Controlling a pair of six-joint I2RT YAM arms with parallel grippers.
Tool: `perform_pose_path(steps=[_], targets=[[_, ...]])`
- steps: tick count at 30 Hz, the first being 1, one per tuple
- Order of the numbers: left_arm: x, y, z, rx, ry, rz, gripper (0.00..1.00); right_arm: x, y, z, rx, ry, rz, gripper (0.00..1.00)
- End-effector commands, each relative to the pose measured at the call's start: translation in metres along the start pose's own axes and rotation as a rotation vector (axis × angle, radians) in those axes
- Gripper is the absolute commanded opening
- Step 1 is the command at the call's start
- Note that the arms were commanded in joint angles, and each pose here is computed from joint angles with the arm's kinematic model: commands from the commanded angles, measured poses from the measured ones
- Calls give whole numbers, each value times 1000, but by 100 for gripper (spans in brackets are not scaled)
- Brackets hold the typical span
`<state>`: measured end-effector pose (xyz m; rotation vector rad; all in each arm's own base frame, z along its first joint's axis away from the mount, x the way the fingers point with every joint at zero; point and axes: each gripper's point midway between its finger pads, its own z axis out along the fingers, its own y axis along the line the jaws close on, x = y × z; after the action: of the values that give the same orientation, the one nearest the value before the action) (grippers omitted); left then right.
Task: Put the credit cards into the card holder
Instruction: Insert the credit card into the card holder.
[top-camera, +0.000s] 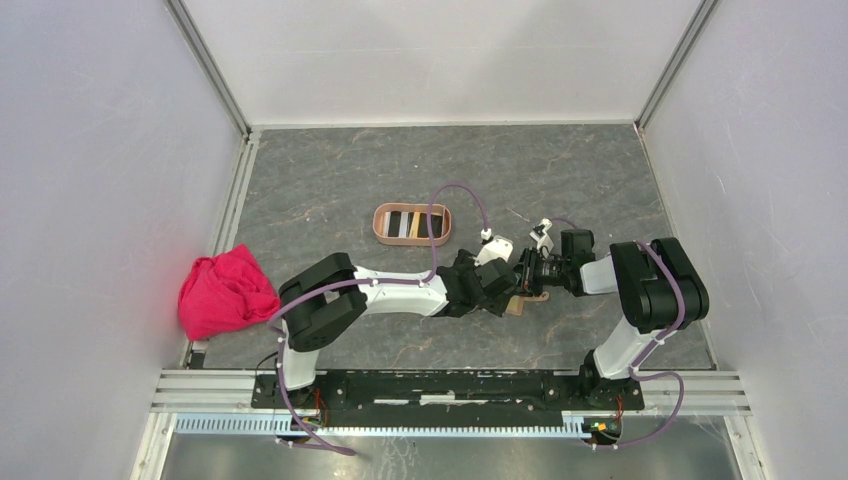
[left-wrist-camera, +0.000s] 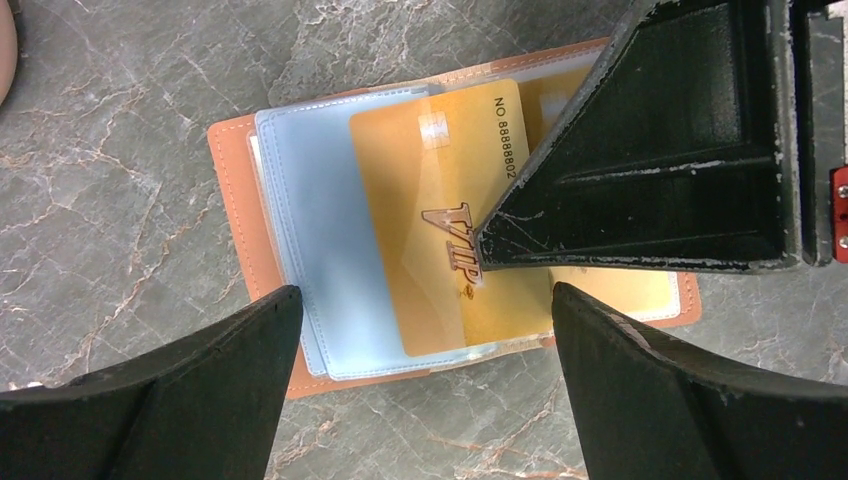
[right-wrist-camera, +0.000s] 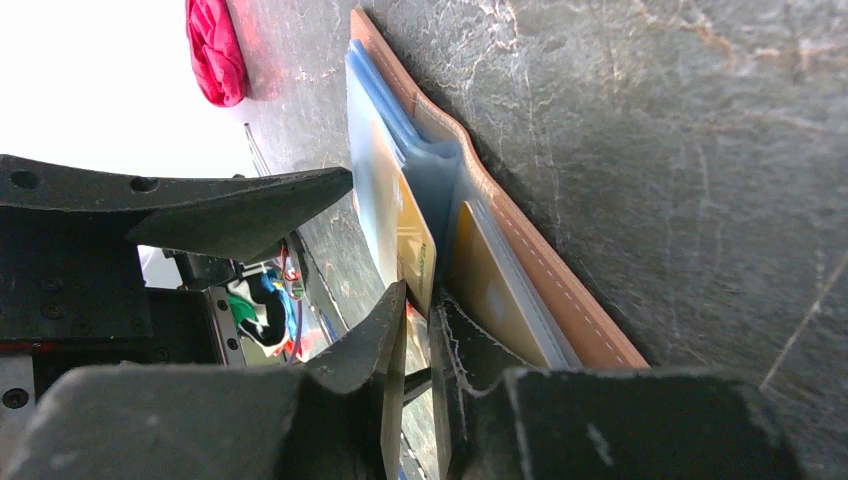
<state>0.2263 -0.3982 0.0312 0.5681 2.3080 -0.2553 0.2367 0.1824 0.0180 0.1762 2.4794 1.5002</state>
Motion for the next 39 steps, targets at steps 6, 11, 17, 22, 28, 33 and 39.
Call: perform_pose_path(steps=[6,11,17,22,28,33,39], targets=[[-4,12,10,-98,-8,2,100,-6,3,2,-6,-1,-49,20],[-3,24,7,-118,-10,-43,91,-7,5,1,-10,0,-66,22],[6,28,10,-92,36,-77,75,-12,7,-1,-6,-5,-99,27],[8,33,10,-86,47,-107,70,-18,7,-6,11,-20,-136,32],[7,34,9,-65,49,-127,69,-26,8,-16,32,-33,-206,35],[3,34,5,-35,39,-148,69,-36,10,-23,68,-44,-347,33],[-11,26,-7,44,-5,-182,83,-40,10,-20,131,11,-510,0]])
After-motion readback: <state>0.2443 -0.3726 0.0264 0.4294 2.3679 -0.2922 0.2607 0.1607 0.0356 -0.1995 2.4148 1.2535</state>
